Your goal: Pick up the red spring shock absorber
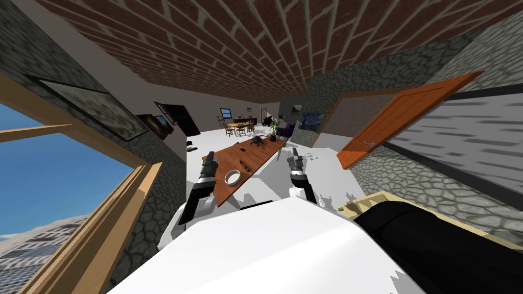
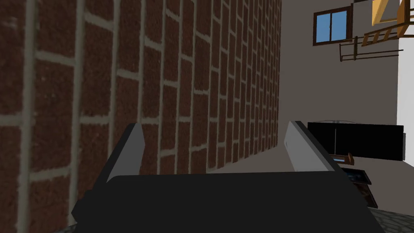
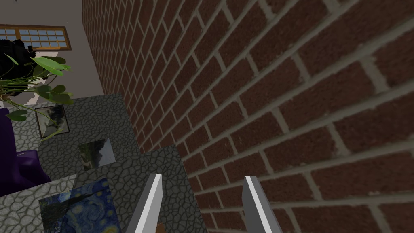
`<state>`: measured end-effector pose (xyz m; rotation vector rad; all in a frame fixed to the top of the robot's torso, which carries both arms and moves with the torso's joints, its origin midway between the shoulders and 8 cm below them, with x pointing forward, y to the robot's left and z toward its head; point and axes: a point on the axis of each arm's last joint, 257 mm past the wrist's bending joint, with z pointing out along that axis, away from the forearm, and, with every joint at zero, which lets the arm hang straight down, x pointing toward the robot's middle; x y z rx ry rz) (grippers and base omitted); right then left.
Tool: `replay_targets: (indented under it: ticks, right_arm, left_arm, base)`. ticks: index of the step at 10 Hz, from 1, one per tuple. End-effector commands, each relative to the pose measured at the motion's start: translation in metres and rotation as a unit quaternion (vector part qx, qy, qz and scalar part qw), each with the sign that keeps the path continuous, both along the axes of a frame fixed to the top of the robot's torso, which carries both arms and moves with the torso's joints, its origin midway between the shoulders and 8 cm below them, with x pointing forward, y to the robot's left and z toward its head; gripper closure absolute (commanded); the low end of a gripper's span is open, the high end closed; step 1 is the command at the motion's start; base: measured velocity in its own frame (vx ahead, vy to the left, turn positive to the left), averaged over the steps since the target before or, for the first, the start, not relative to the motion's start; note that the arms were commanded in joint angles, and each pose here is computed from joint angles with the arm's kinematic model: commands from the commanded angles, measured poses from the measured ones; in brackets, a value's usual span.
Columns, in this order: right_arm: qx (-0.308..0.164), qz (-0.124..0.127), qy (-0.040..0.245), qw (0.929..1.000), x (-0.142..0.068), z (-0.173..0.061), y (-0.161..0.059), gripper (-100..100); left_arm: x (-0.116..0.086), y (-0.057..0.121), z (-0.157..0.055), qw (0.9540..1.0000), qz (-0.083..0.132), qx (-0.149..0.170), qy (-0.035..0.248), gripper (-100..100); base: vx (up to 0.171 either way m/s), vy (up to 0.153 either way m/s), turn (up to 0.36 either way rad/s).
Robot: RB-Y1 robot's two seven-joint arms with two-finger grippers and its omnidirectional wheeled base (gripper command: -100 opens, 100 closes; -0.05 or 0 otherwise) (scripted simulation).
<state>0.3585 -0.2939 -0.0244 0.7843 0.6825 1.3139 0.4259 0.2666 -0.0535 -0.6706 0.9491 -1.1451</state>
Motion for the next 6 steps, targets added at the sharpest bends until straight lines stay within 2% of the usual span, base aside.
replay_targets:
  ticks: [1,4,5,6]
  right_arm:
    - [0.0,0.0,0.0,1.0,0.0,0.0,0.0,0]
    - [0.0,0.0,0.0,1.0,0.0,0.0,0.0,0]
    - [0.0,0.0,0.0,1.0,0.0,0.0,0.0,0]
    - [0.0,0.0,0.0,1.0,0.0,0.0,0.0,0]
  left_arm:
    - [0.011,0.005,-0.017,0.9996,0.001,0.012,0.025,-100]
    - [0.045,0.017,-0.057,0.9952,0.008,0.043,0.088,-100]
    - [0.045,0.018,-0.06,0.9948,0.009,0.043,0.092,-100]
    - [0.056,0.023,-0.072,0.9922,0.012,0.054,0.112,-100]
  base:
    - [0.004,-0.021,-0.104]
    - [0.01,-0.03,-0.211]
    - [0.011,-0.017,-0.03]
    - [0.01,-0.022,-0.099]
